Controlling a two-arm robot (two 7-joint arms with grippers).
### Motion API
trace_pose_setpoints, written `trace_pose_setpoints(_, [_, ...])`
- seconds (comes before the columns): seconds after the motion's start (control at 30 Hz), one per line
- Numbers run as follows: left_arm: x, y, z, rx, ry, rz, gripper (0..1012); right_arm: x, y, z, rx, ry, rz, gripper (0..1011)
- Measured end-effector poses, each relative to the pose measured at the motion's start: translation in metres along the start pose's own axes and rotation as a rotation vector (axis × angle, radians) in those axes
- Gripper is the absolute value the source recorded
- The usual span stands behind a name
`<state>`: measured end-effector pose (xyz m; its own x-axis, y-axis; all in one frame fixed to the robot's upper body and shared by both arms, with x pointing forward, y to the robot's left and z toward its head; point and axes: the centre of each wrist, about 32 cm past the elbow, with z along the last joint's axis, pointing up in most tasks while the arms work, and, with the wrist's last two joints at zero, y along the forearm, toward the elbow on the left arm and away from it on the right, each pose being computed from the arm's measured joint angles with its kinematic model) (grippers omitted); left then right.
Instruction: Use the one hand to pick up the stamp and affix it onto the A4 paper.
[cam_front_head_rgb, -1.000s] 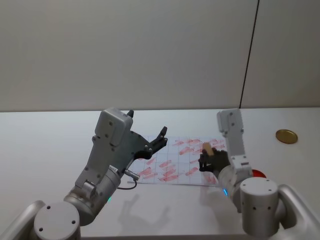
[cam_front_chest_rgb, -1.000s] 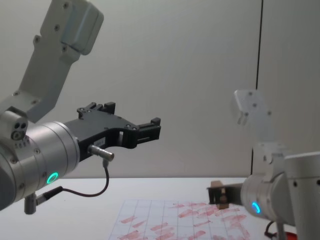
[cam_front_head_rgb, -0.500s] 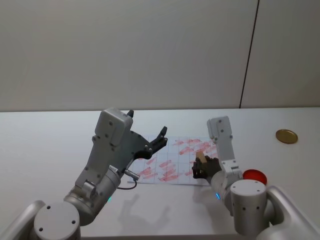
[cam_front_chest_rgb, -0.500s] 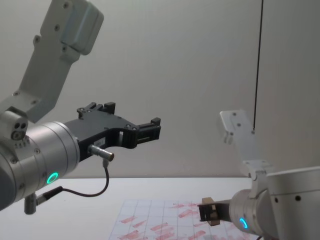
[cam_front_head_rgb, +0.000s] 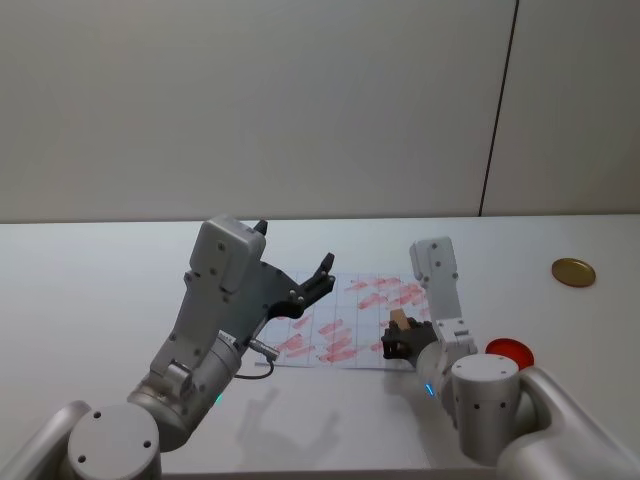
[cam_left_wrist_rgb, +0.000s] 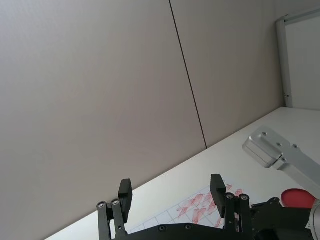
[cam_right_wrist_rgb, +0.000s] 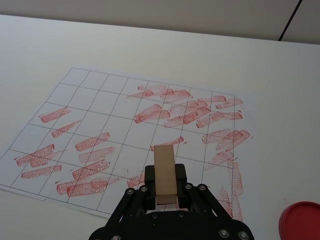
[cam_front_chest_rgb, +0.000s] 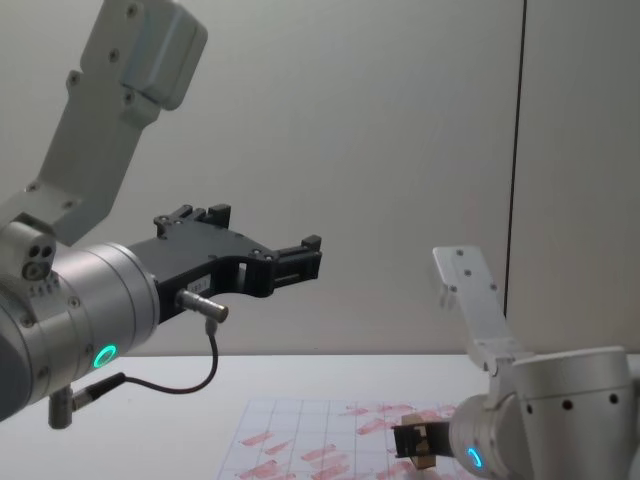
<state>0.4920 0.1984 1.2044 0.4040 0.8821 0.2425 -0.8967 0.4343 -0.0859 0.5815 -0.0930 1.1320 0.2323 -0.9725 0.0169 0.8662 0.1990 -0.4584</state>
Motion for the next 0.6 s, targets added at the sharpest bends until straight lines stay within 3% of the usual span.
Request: trace_pose_setpoints(0.6, [0.0000,0.0000,0.0000,0.000,0.000,0.000,993,0.001,0.015,-0.006,-0.054,0.037,0.019,217])
